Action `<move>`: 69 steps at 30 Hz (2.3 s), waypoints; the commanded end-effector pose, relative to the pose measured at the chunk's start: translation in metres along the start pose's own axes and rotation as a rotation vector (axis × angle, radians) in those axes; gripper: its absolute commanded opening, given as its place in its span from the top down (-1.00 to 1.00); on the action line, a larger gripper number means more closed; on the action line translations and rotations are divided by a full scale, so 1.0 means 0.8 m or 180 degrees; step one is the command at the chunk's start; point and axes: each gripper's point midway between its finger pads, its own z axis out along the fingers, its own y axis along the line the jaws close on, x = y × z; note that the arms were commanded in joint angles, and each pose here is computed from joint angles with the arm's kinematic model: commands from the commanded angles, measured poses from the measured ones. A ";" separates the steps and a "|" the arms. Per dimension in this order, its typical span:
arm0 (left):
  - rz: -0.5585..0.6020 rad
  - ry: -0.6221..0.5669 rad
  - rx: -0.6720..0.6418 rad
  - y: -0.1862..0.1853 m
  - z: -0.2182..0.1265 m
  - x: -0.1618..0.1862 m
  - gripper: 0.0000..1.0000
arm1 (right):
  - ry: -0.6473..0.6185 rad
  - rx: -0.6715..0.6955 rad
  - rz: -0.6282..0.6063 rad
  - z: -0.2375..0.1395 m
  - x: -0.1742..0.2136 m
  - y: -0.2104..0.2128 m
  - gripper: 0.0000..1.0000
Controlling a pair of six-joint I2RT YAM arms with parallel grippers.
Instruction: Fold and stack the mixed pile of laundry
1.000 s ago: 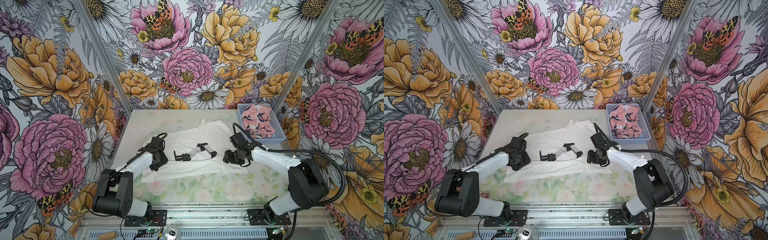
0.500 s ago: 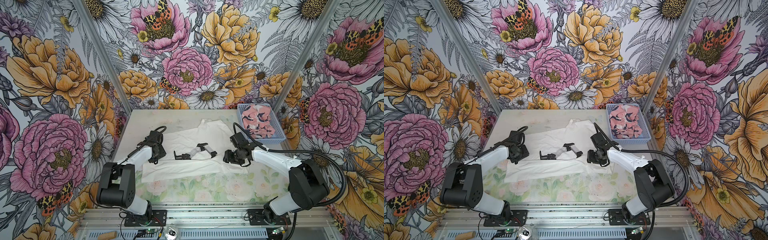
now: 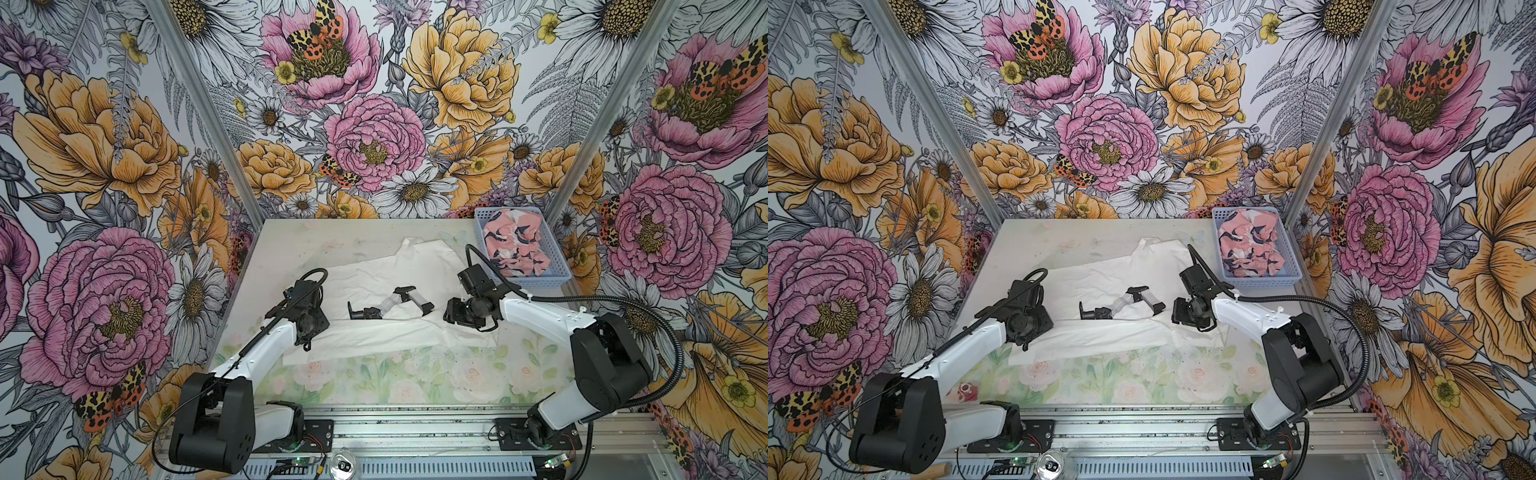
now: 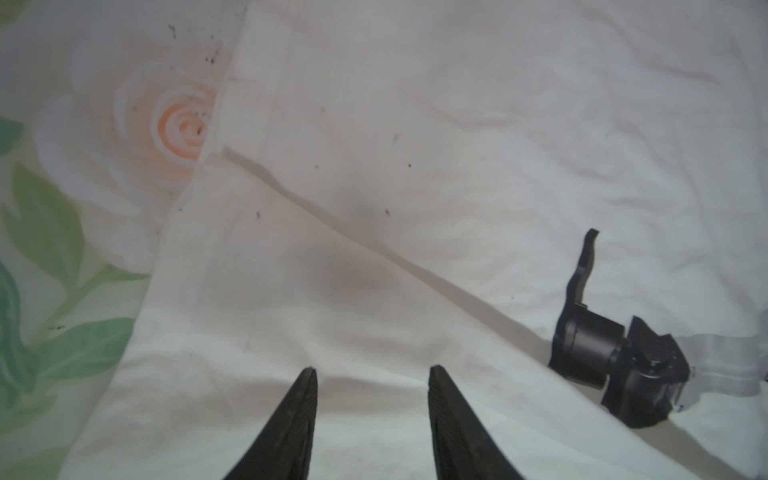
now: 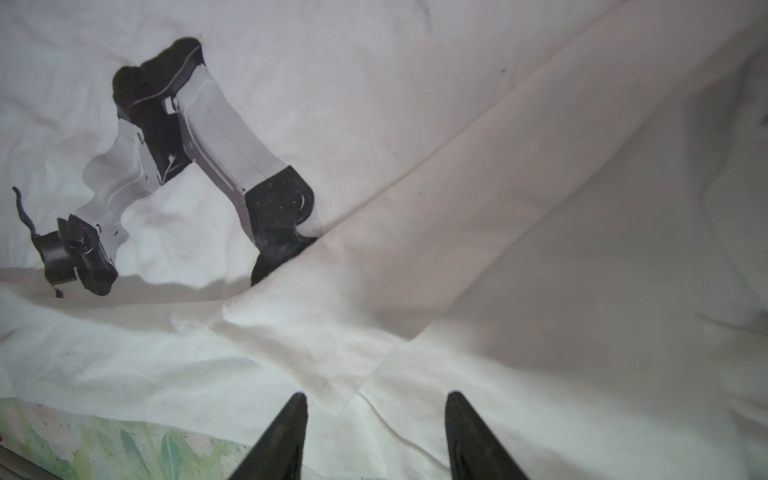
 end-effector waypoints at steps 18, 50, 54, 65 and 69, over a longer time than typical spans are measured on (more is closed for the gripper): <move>-0.0159 0.0121 0.0056 0.016 0.014 0.019 0.09 | 0.0003 -0.0135 0.0331 0.034 -0.003 0.008 0.07; -0.0147 0.0156 0.0055 0.021 0.017 0.026 0.09 | -0.0286 -0.0256 0.0302 0.033 -0.057 0.043 0.40; -0.0147 0.0164 0.0061 0.021 0.017 0.028 0.09 | -0.0389 -0.0297 0.0244 0.035 -0.088 0.059 0.40; -0.0169 0.0156 0.0135 0.019 0.013 0.031 0.09 | -0.0583 -0.0357 0.0141 0.025 -0.146 0.077 0.29; -0.0181 0.0156 0.0171 0.018 0.011 0.032 0.09 | -0.0619 -0.0261 0.0067 0.005 -0.135 0.066 0.25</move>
